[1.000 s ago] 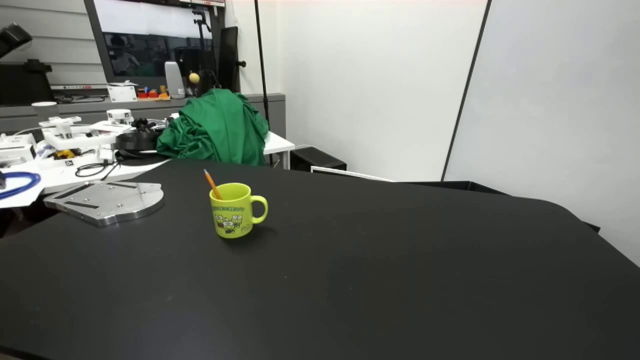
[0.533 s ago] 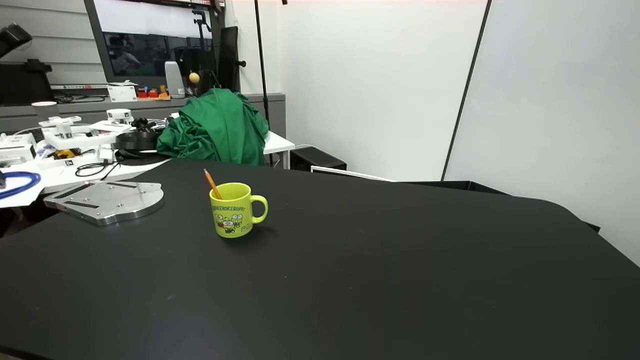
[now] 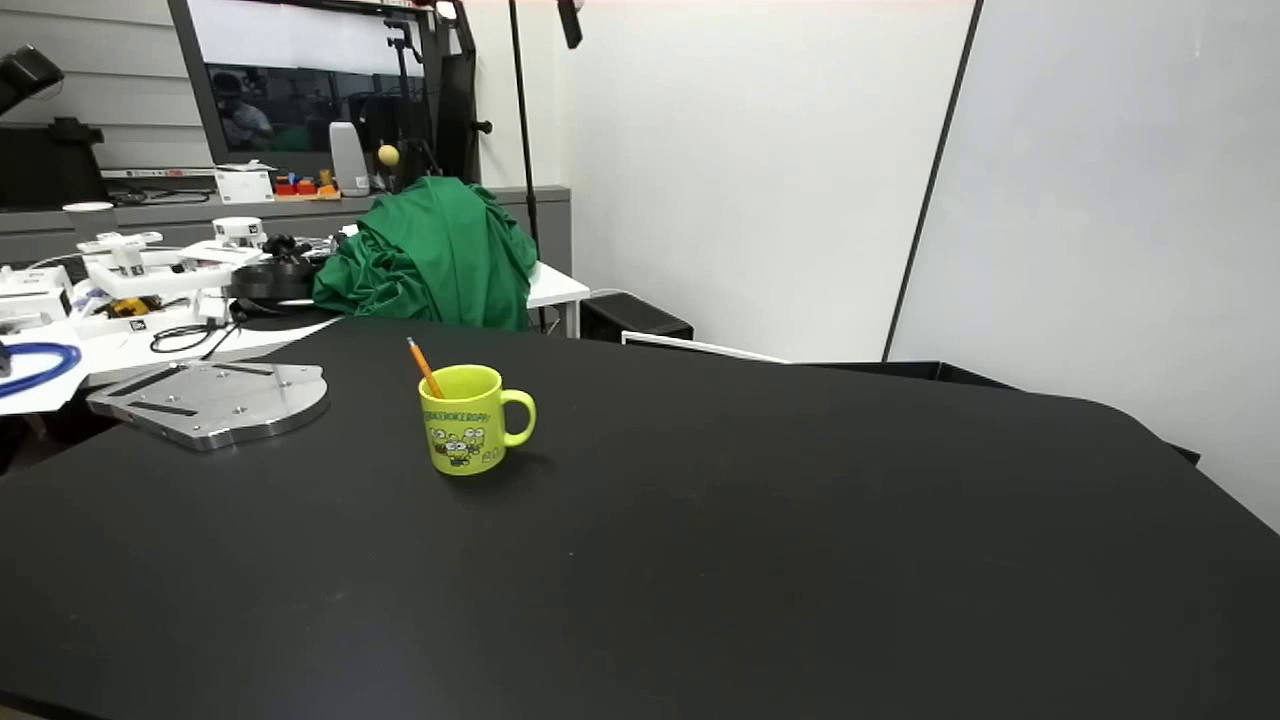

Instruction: Pick up the orange object from the cup and put it on the table.

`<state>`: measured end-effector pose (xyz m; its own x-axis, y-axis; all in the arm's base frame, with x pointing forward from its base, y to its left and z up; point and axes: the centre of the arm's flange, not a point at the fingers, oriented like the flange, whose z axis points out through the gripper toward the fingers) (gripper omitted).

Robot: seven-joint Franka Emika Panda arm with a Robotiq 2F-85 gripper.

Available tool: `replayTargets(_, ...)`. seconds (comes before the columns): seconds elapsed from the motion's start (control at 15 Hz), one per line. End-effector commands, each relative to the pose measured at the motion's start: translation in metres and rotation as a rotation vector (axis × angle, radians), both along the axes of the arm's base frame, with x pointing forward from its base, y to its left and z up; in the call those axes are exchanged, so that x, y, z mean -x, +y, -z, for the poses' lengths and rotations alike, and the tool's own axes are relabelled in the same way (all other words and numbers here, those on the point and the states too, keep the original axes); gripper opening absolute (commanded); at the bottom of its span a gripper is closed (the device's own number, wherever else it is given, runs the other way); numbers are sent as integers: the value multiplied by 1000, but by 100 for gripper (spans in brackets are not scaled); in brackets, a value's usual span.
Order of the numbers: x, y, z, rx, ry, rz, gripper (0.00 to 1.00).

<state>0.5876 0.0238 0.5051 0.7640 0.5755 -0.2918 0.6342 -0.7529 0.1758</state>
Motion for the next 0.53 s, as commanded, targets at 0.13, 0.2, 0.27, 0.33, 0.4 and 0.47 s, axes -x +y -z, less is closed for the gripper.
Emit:
replayTargets(0.13,-22,72,23,-15,57,-228,100)
replayTargets(0.2,-21,86,31,-19,66,-256,100)
replayTargets(0.27,-19,99,40,-22,76,-282,100)
replayTargets(0.33,-18,110,47,-21,85,-299,100)
replayTargets(0.4,-17,119,55,-18,93,-311,100)
replayTargets(0.47,-16,126,63,-17,104,-319,100)
